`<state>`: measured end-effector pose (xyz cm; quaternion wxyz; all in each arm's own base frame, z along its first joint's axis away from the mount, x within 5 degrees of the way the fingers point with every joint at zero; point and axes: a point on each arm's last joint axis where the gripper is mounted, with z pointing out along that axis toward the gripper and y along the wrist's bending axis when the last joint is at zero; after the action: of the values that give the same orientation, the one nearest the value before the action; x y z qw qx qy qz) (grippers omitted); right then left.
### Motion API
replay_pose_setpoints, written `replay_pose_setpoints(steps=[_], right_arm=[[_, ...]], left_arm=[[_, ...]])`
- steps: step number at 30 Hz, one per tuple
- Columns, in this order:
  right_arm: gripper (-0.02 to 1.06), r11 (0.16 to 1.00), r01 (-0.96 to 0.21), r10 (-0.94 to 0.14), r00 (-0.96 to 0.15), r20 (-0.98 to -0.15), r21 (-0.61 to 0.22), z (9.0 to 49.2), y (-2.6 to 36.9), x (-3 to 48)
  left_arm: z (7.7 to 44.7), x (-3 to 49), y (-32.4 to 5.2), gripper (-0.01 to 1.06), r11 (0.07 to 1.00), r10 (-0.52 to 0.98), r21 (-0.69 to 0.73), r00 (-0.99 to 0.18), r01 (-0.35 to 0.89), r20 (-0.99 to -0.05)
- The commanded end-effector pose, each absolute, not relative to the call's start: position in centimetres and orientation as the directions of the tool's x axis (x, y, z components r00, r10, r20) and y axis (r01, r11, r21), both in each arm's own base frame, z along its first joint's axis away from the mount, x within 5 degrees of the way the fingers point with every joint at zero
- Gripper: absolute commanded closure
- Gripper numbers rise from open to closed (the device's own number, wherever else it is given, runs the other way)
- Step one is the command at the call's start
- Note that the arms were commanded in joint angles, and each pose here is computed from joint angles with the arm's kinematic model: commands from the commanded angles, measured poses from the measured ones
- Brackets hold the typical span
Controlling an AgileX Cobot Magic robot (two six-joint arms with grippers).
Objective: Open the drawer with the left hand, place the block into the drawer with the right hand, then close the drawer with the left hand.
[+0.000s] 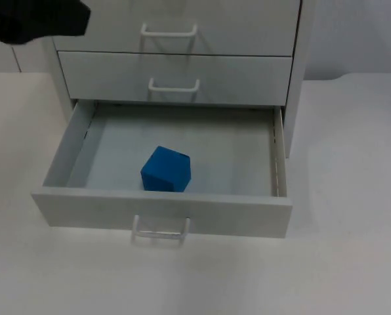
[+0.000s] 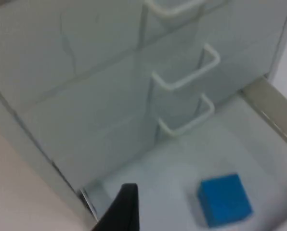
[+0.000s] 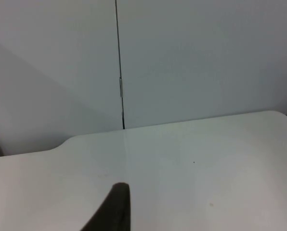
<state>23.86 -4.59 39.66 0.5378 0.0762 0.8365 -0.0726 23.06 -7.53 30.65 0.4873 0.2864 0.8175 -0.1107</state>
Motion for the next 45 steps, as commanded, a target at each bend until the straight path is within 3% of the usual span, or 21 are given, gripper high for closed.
replay_pose_setpoints(steps=[1, 3, 6, 7, 11, 12, 16, 18, 20, 22, 23, 28, 34, 41, 45], right_arm=[[0.01, 0.978, 0.206, 0.04, -0.389, -0.92, -0.044, 39.9, -4.6, 23.7], [0.01, 0.978, 0.206, 0.04, -0.389, -0.92, -0.044, 39.9, -4.6, 23.7], [0.01, 0.978, 0.206, 0.04, -0.389, -0.92, -0.044, 39.9, -4.6, 23.7], [0.01, 0.978, 0.206, 0.04, -0.389, -0.92, -0.044, 39.9, -4.6, 23.7], [0.01, 0.978, 0.206, 0.04, -0.389, -0.92, -0.044, 39.9, -4.6, 23.7], [0.01, 0.978, 0.206, 0.04, -0.389, -0.92, -0.044, 39.9, -4.6, 23.7], [0.01, 0.978, 0.206, 0.04, -0.389, -0.92, -0.044, 39.9, -4.6, 23.7], [0.01, 0.978, 0.206, 0.04, -0.389, -0.92, -0.044, 39.9, -4.6, 23.7], [0.01, 0.978, 0.206, 0.04, -0.389, -0.92, -0.044, 39.9, -4.6, 23.7], [0.01, 0.978, 0.206, 0.04, -0.389, -0.92, -0.044, 39.9, -4.6, 23.7], [0.01, 0.978, 0.206, 0.04, -0.389, -0.92, -0.044, 39.9, -4.6, 23.7], [0.01, 0.978, 0.206, 0.04, -0.389, -0.92, -0.044, 39.9, -4.6, 23.7], [0.01, 0.978, 0.206, 0.04, -0.389, -0.92, -0.044, 39.9, -4.6, 23.7], [0.01, 0.978, 0.206, 0.04, -0.389, -0.92, -0.044, 39.9, -4.6, 23.7], [0.01, 0.978, 0.206, 0.04, -0.389, -0.92, -0.044, 39.9, -4.6, 23.7]], left_arm=[[30.3, 23.4, -7.8, 0.0, 0.798, 0.399, 0.188, -0.27, 0.572, -0.876], [29.5, 23.4, -8.1, 0.0, 0.782, 0.488, 0.336, -0.182, 0.526, -0.853], [27.5, 22.5, -8.8, 0.0, 0.709, 0.656, 0.54, -0.143, 0.454, -0.741], [27.5, 22.5, -8.8, 0.0, 0.709, 0.656, 0.54, -0.143, 0.454, -0.741], [23.5, 19.9, -11.5, 0.0, 0.508, 0.835, 0.656, -0.133, 0.559, -0.534], [23.5, 19.9, -11.5, 0.0, 0.508, 0.835, 0.656, -0.133, 0.559, -0.534], [19.8, 19.7, -12.1, 0.01, 0.39, 0.917, 0.702, -0.184, 0.596, -0.354], [19.2, 19.9, -12.3, 0.04, 0.391, 0.917, 0.698, -0.191, 0.6, -0.35], [18.5, 20.2, -12.7, 0.18, 0.393, 0.916, 0.693, -0.188, 0.604, -0.356], [17.9, 20.4, -13.1, 0.45, 0.397, 0.912, 0.678, -0.186, 0.619, -0.365], [17.9, 20.4, -13.1, 0.45, 0.397, 0.912, 0.678, -0.186, 0.619, -0.365], [17.0, 20.6, -13.6, 1.05, 0.421, 0.899, 0.66, -0.186, 0.622, -0.397], [15.8, 19.7, -13.3, 1.05, 0.425, 0.888, 0.653, -0.149, 0.627, -0.435], [12.9, 17.5, -14.5, 1.05, 0.303, 0.913, 0.639, -0.024, 0.707, -0.406], [11.6, 17.6, -14.8, 1.05, 0.327, 0.906, 0.621, -0.05, 0.712, -0.42]])
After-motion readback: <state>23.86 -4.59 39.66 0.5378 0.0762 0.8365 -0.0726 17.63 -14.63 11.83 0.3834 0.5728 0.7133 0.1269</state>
